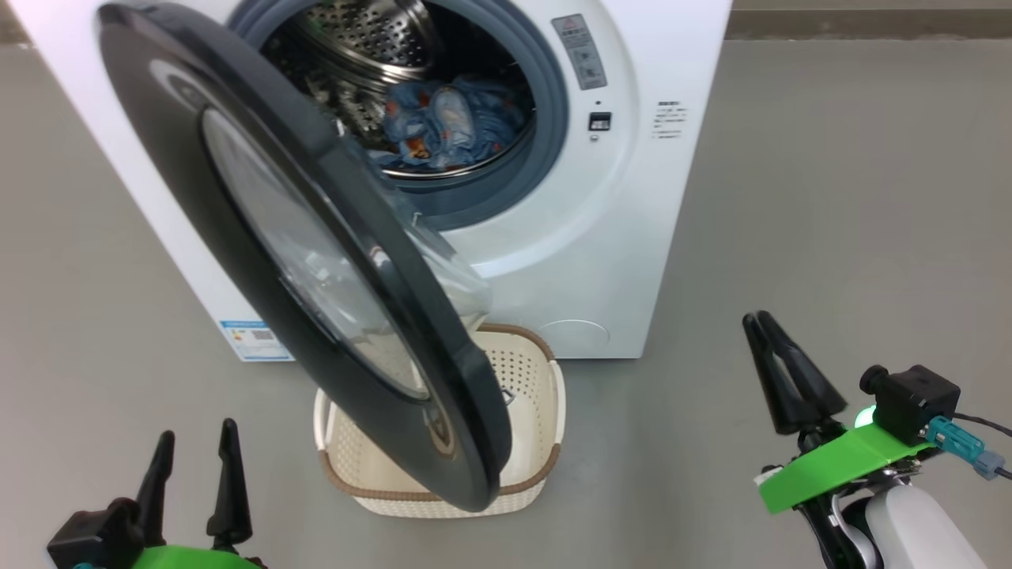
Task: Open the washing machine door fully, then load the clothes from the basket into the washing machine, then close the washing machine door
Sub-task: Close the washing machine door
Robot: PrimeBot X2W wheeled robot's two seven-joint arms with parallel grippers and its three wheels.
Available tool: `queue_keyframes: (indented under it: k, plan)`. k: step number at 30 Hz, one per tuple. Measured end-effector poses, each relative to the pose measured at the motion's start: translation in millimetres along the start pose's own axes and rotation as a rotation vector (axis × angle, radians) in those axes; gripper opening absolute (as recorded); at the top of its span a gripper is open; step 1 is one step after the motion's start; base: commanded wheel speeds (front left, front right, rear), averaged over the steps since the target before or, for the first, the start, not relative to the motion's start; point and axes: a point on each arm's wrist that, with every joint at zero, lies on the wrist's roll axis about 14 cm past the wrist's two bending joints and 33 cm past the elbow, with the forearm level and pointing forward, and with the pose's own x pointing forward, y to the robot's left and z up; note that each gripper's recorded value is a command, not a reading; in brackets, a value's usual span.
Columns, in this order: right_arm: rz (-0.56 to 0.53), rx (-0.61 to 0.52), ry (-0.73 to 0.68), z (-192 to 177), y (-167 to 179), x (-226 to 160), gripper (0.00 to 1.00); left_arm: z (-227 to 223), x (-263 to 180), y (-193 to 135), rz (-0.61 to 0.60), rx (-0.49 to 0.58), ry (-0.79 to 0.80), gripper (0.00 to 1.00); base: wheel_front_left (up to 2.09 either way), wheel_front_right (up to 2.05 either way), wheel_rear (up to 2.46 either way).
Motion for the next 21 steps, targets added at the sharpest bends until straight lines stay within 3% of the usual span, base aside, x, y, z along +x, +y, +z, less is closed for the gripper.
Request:
queue_keyframes:
  k: [5, 15, 18, 21]
  plan:
    - [0.087, 0.041, -0.073, 20, 32, 11, 0.0, 0, -5, 5, 0.021, -0.009, 0.0, 1.0, 0.0, 0.0, 0.0]
    - [0.488, 0.175, -0.333, 105, 163, 7, 0.0, -3, -20, 17, 0.067, -0.029, 0.007, 1.0, 0.0, 0.0, 0.0]
    - [0.668, 0.186, -0.27, 91, 209, -13, 0.0, -2, -24, 22, 0.086, -0.03, 0.003, 1.0, 0.0, 0.0, 0.0]
    - [0.769, 0.155, -0.188, 68, 230, -23, 0.0, -1, -29, 27, 0.104, -0.031, -0.002, 1.0, 0.0, 0.0, 0.0]
